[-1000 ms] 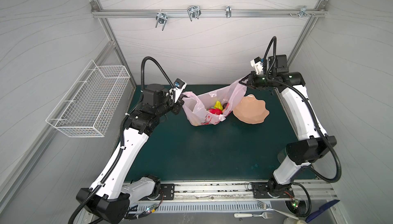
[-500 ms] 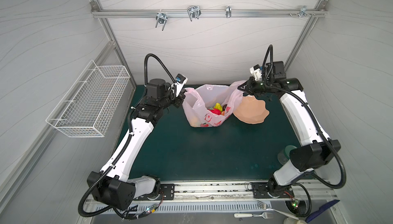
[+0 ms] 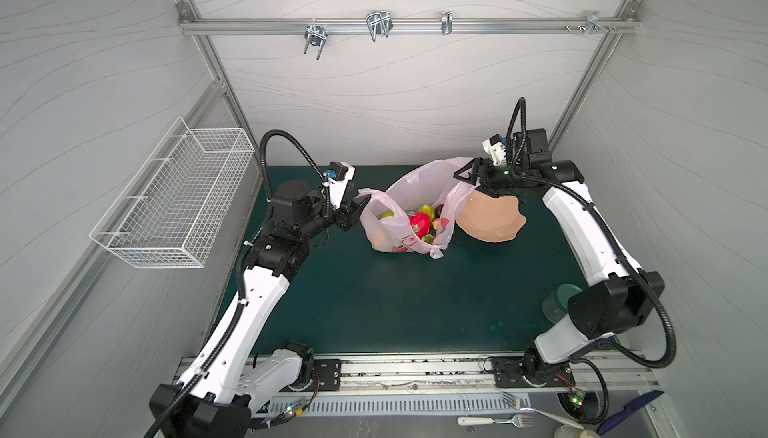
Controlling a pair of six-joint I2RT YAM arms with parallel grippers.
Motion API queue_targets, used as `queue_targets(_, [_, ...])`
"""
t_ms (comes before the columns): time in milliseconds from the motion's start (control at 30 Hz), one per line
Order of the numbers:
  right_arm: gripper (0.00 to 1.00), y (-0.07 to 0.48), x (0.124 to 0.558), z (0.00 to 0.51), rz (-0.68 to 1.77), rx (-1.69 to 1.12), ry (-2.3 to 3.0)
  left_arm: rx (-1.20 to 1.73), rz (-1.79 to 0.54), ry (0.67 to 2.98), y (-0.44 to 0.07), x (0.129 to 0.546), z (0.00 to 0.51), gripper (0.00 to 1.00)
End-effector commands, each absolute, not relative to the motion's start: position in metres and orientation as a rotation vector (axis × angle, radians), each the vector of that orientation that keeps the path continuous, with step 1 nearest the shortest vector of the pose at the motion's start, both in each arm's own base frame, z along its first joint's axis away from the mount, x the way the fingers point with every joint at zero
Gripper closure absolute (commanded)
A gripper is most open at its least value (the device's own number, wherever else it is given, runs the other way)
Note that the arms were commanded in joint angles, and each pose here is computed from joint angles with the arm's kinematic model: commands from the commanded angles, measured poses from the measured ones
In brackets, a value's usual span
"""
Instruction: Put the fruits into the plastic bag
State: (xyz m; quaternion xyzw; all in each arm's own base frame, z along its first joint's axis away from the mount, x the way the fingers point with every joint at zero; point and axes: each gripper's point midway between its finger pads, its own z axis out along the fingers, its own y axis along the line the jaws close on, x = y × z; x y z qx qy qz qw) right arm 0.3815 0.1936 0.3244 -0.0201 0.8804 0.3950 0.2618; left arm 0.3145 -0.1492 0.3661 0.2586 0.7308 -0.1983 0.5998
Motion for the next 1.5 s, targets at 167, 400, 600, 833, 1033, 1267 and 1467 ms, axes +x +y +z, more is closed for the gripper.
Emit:
queue_targets(167, [0.01, 0.135, 0.37, 0.359, 0.926, -0.05, 2.243, 0.459, -0.511, 1.586, -0.133, 0.279, 0.411, 0.25])
queue_targets(400, [0.01, 0.116, 0.364, 0.379, 0.868, -0.046, 2.165, 0.375, -0.465, 1.615, -0.12, 0.279, 0.403, 0.2])
queue_targets(600, [0.01, 0.084, 0.362, 0.36, 0.721, 0.09, 2.239, 0.312, -0.435, 1.642, -0.11, 0.281, 0.392, 0.18])
queue_targets(833, [0.01, 0.046, 0.341, 0.297, 0.57, 0.242, 2.311, 0.183, -0.34, 1.728, -0.086, 0.281, 0.359, 0.12])
queue_targets(1033, [0.01, 0.024, 0.323, 0.235, 0.414, 0.238, 2.277, 0.006, -0.195, 1.799, -0.051, 0.28, 0.308, 0.0])
queue_targets(1267, [0.01, 0.013, 0.315, 0.167, 0.337, 0.243, 2.145, -0.128, -0.004, 1.811, -0.018, 0.287, 0.232, 0.0])
queue_targets(1467, [0.01, 0.0, 0.313, 0.145, 0.242, 0.246, 2.037, -0.23, 0.094, 1.817, 0.009, 0.306, 0.188, 0.0])
